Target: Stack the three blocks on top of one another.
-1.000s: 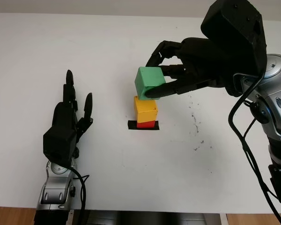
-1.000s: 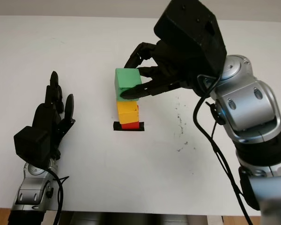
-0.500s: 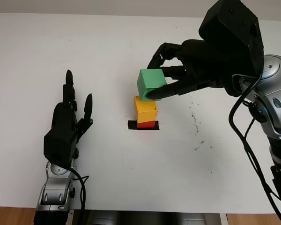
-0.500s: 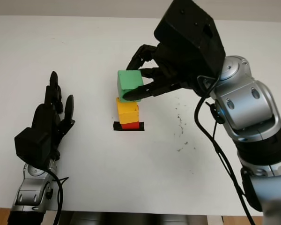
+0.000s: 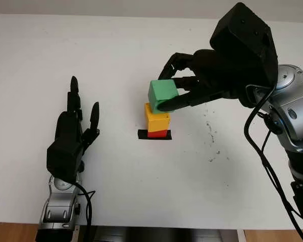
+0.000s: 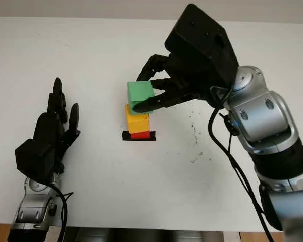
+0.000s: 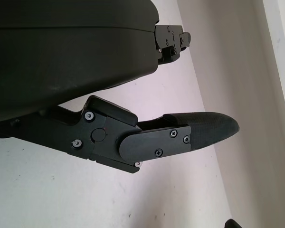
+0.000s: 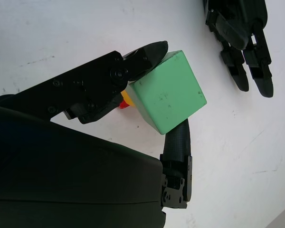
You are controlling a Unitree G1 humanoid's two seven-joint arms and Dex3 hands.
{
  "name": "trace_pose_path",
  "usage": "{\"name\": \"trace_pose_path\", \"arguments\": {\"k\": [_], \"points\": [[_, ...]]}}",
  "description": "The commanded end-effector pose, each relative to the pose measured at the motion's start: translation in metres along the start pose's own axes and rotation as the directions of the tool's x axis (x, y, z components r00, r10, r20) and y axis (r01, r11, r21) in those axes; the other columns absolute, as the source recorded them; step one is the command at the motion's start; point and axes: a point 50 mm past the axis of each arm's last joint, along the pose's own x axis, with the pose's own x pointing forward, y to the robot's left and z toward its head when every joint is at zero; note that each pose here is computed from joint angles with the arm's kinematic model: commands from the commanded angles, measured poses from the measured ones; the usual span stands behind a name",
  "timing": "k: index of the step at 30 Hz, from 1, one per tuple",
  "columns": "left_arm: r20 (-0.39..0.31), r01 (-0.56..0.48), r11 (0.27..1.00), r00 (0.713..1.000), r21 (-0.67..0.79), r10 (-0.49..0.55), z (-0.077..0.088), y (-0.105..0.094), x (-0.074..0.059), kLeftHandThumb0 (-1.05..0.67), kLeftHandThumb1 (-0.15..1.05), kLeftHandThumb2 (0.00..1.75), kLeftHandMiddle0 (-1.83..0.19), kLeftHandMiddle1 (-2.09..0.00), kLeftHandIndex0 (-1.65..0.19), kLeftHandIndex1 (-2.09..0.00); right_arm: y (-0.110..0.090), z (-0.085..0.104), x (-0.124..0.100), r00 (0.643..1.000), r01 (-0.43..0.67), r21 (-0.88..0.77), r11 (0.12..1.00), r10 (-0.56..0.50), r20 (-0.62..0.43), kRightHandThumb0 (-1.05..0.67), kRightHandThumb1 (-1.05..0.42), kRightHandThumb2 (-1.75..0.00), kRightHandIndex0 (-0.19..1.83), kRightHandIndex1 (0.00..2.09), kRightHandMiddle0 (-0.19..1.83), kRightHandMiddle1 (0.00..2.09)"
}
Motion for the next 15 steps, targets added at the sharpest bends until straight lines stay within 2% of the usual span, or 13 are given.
{"name": "trace_pose_path", "arguments": {"k": [1,15], "points": [[-0.004,-0.002,1.0,1.0,0.0,0.002,-0.0008,0.0018,-0.004,-0.83,1.05,0.58,0.13,-0.05,0.1,-0.05,0.003,0.0008,0.0002,1.0,-0.005,0.0,1.0,0.005,0.01,-0.4,-1.05,-0.07,0.21,0.05,0.07,1.98],[0.0,-0.006,1.0,1.0,0.004,0.006,-0.0004,0.0008,-0.0045,-0.83,1.05,0.58,0.11,-0.06,0.09,-0.06,0.0046,0.0022,0.0006,1.0,-0.006,0.003,1.0,0.006,0.018,-0.39,-1.05,-0.08,0.2,0.05,0.04,1.96]]}}
